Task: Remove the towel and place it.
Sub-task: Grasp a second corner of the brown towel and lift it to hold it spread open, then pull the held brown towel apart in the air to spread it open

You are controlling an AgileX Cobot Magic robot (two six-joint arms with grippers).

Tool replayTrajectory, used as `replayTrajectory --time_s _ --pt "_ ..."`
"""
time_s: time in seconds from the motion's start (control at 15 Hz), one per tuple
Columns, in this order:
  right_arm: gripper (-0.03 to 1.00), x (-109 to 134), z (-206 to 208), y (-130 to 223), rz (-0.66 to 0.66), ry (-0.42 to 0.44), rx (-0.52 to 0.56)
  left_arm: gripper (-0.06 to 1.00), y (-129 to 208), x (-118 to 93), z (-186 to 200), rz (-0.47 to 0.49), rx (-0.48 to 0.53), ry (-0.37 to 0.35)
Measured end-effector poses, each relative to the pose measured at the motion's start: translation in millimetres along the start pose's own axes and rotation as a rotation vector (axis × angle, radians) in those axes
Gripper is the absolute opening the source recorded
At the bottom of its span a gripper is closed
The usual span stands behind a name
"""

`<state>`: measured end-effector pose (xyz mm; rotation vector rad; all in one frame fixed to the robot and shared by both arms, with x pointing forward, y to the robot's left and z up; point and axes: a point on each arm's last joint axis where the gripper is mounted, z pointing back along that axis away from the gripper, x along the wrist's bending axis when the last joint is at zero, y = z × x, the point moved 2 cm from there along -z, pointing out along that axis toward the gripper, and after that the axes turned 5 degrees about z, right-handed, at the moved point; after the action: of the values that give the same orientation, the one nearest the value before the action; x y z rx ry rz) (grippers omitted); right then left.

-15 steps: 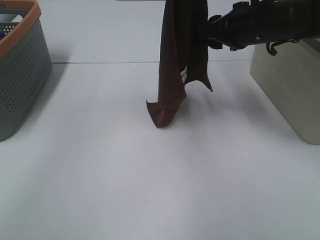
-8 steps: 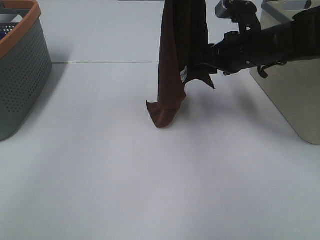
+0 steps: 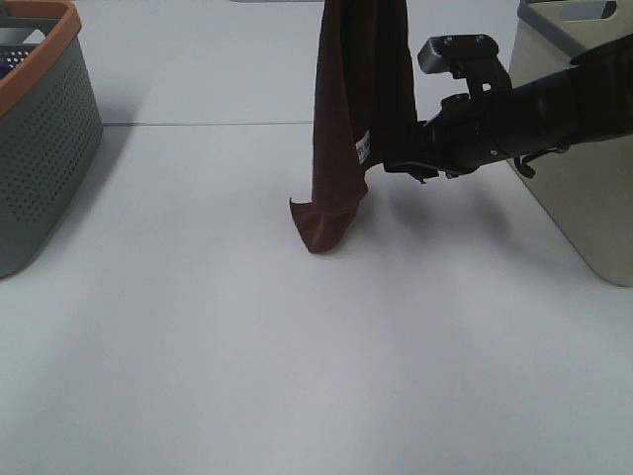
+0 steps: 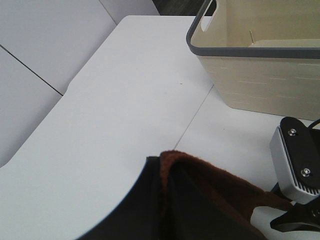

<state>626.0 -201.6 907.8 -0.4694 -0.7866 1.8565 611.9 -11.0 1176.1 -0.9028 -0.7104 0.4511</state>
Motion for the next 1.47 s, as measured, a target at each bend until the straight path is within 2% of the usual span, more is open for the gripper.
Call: replayTrajectory --time_s 0.33,0.47,0.6,0.67,0.87,1.07,1.33,1.4,1.47 --pt "0.28 -2.5 -0.7 2.7 0.001 0.023 0.01 0.0 0.0 0.0 0.0 0.0 0.0 0.0" --pt "0.21 -2.5 -0.7 2.7 0.001 0.023 0.01 0.0 0.0 0.0 0.0 0.0 0.0 0.0" --pt "0.11 -1.0 -0.7 2.5 0.001 0.01 0.008 0.0 0.0 0.0 0.0 0.0 0.0 0.0" --pt "0.02 0.7 -0.7 2.3 0.001 -0.006 0.007 0.0 0.0 0.0 0.0 0.0 0.0 0.0" --pt "0.0 3.6 6.6 -4.7 0.006 -0.025 -0.02 0.0 2.6 -0.9 0.0 0.0 0.024 0.008" --pt "0.0 6.0 30.7 -19.5 0.067 -0.016 -0.077 0.0 16.3 -5.0 2.3 -0.015 0.15 0.049" --pt "0.0 11.5 63.5 -20.9 0.184 -0.003 -0.108 0.0 21.9 3.2 27.0 -0.108 0.278 0.031" --pt "0.0 12.9 71.4 -20.2 0.211 0.001 -0.115 0.0 24.3 5.3 35.5 -0.122 0.325 0.029" --pt "0.0 16.1 85.6 -21.0 0.279 0.002 -0.13 0.0 30.9 7.6 49.3 -0.141 0.42 0.036"
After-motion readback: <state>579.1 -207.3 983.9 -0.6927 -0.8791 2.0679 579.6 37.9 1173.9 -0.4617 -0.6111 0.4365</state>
